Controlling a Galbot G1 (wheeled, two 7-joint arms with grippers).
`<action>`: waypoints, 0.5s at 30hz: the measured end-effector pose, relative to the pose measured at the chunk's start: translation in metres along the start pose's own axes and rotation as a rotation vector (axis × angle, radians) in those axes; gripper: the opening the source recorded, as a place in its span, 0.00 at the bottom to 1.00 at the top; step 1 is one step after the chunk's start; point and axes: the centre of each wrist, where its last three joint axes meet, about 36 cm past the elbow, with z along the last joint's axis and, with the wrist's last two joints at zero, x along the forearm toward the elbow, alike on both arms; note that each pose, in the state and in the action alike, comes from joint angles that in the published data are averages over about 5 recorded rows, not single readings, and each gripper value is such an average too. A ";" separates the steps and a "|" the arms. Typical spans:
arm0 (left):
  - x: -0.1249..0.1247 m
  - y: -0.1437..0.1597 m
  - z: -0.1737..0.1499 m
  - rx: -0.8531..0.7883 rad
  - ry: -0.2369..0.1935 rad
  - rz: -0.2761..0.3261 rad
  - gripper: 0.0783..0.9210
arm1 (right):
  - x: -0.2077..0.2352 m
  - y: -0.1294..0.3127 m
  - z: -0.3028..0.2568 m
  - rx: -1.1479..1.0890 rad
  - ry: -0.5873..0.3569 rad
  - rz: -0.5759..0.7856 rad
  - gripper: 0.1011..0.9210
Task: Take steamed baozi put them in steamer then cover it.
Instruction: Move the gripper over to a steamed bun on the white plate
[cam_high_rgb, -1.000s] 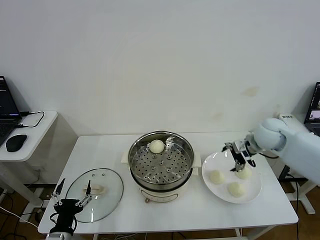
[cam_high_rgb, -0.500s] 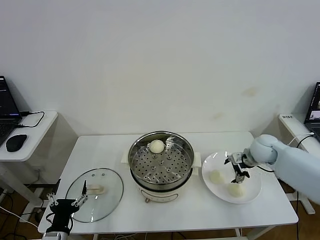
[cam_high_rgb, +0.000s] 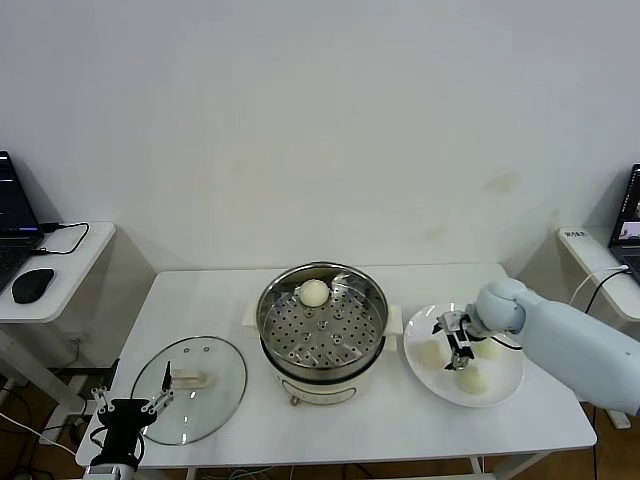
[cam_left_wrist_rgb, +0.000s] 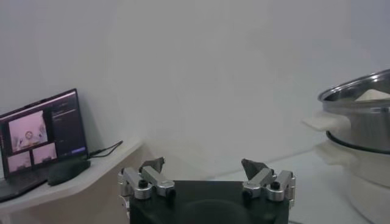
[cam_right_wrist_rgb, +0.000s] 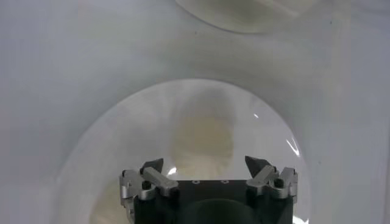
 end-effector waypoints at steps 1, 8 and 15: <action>0.000 0.000 0.000 0.000 0.000 0.000 0.88 | -0.001 -0.001 -0.001 -0.001 0.000 0.000 0.85; 0.000 0.000 0.000 0.001 -0.001 -0.002 0.88 | -0.005 -0.002 -0.004 -0.004 0.003 -0.013 0.69; 0.000 0.000 -0.001 0.002 -0.003 -0.002 0.88 | -0.006 -0.002 -0.005 -0.003 0.005 -0.026 0.58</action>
